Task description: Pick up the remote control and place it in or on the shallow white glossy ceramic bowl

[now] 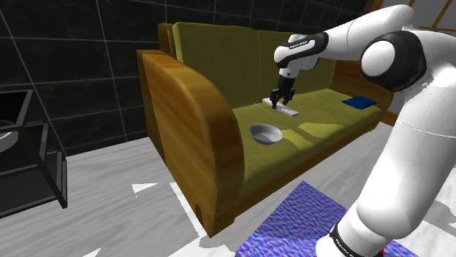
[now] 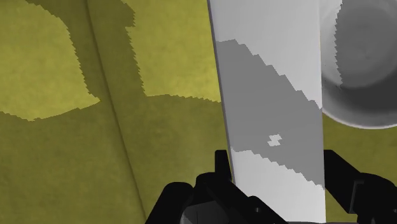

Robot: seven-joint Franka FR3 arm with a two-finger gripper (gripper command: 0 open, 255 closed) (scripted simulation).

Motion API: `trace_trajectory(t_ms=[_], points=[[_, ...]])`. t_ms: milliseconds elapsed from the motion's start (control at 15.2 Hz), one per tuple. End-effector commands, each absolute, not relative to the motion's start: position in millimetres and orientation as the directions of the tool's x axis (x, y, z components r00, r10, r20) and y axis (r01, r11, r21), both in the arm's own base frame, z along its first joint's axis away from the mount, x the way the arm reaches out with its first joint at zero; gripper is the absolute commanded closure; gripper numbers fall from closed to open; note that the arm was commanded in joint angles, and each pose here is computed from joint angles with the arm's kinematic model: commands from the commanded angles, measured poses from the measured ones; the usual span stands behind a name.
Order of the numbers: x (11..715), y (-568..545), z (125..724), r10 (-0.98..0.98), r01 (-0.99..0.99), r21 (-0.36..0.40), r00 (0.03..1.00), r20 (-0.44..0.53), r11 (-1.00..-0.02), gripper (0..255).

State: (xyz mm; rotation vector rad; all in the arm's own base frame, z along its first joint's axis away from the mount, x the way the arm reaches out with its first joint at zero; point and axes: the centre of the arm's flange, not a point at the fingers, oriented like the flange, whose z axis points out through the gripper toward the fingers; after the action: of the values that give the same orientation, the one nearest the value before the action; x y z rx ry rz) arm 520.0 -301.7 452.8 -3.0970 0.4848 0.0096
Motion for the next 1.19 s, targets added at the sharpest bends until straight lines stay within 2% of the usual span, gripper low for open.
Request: trace_trajectory(t_ms=[0, 594, 1122], points=[[512, -277, 452, -0.306, -0.306, -0.005, 0.952, -0.007, -0.952, 255], [483, -162, 453, -0.306, -0.306, -0.005, 0.952, -0.007, -0.952, 255], [483, -160, 416, -0.306, -0.306, -0.005, 0.952, -0.007, -0.952, 255]])
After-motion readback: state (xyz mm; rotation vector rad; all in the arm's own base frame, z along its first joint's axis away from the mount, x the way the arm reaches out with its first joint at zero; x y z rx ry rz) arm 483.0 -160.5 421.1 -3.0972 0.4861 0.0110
